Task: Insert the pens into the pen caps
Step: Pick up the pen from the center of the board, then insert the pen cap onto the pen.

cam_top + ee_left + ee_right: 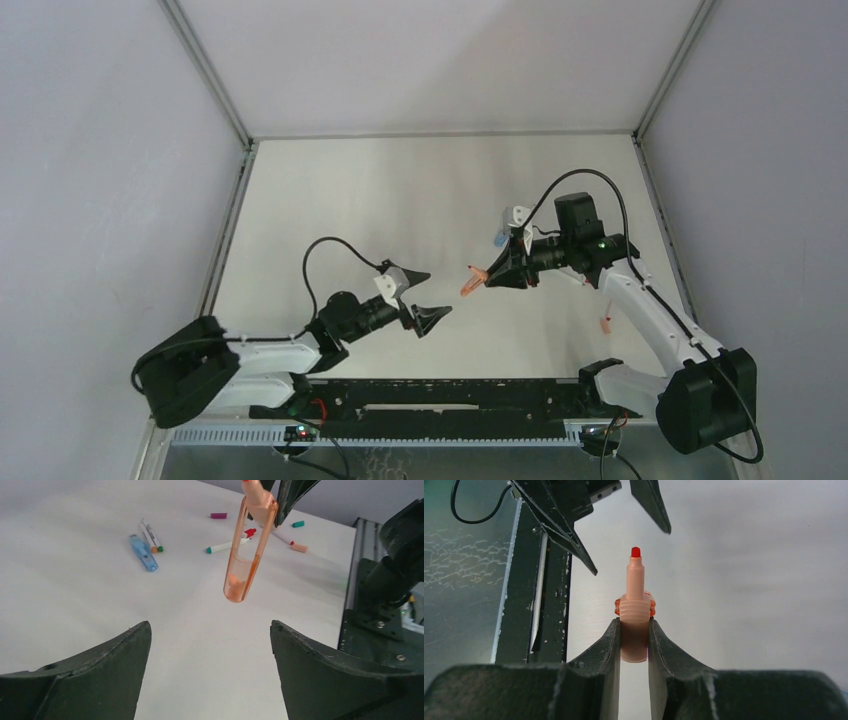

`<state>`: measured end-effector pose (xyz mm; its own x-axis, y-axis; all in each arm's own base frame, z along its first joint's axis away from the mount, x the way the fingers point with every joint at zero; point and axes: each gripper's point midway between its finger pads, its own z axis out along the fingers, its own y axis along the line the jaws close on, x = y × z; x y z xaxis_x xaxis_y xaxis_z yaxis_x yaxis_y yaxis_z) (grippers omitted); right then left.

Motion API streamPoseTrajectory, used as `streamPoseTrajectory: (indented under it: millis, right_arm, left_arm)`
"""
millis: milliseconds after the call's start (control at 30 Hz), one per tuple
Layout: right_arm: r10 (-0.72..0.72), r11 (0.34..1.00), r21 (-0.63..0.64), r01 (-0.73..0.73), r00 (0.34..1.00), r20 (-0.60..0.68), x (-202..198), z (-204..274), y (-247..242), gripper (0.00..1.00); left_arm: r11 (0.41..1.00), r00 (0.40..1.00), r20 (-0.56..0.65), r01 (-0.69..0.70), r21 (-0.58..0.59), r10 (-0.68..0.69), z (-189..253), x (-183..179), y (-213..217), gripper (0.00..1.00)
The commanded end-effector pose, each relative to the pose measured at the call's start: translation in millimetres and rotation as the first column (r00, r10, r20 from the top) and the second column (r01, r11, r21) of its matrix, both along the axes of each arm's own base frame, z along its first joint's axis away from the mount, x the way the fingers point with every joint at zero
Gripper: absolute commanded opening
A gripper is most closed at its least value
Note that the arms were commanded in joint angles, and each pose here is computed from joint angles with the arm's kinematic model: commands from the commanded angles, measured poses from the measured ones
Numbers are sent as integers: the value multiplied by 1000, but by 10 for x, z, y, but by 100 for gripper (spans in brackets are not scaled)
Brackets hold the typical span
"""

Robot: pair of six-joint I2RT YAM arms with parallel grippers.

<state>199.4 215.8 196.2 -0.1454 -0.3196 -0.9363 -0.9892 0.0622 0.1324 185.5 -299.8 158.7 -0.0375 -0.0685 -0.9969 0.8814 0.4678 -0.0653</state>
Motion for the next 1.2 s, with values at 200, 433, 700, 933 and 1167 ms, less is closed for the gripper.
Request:
streamPoseTrajectory:
  millis: [200, 433, 700, 933, 1167]
  right_arm:
    - [-21, 999, 38, 20, 999, 29, 9, 152, -19, 0]
    - [-74, 997, 31, 73, 997, 21, 106, 166, -46, 0]
    - [-105, 994, 47, 103, 994, 26, 141, 211, -72, 0]
    - [-74, 995, 64, 73, 997, 21, 80, 229, -39, 0]
    - [-45, 997, 70, 43, 998, 32, 17, 236, -4, 0]
  left_arm:
    - [880, 861, -462, -37, -473, -212, 323, -196, -178, 92]
    - [780, 595, -745, -297, -551, -300, 197, -90, -128, 91]
    - [698, 211, -852, -498, -515, -479, 38, -30, -357, 91]
    - [617, 102, -814, -600, -509, -572, 115, 110, -436, 91]
    - [575, 9, -768, -658, -486, -640, 127, 237, -570, 84]
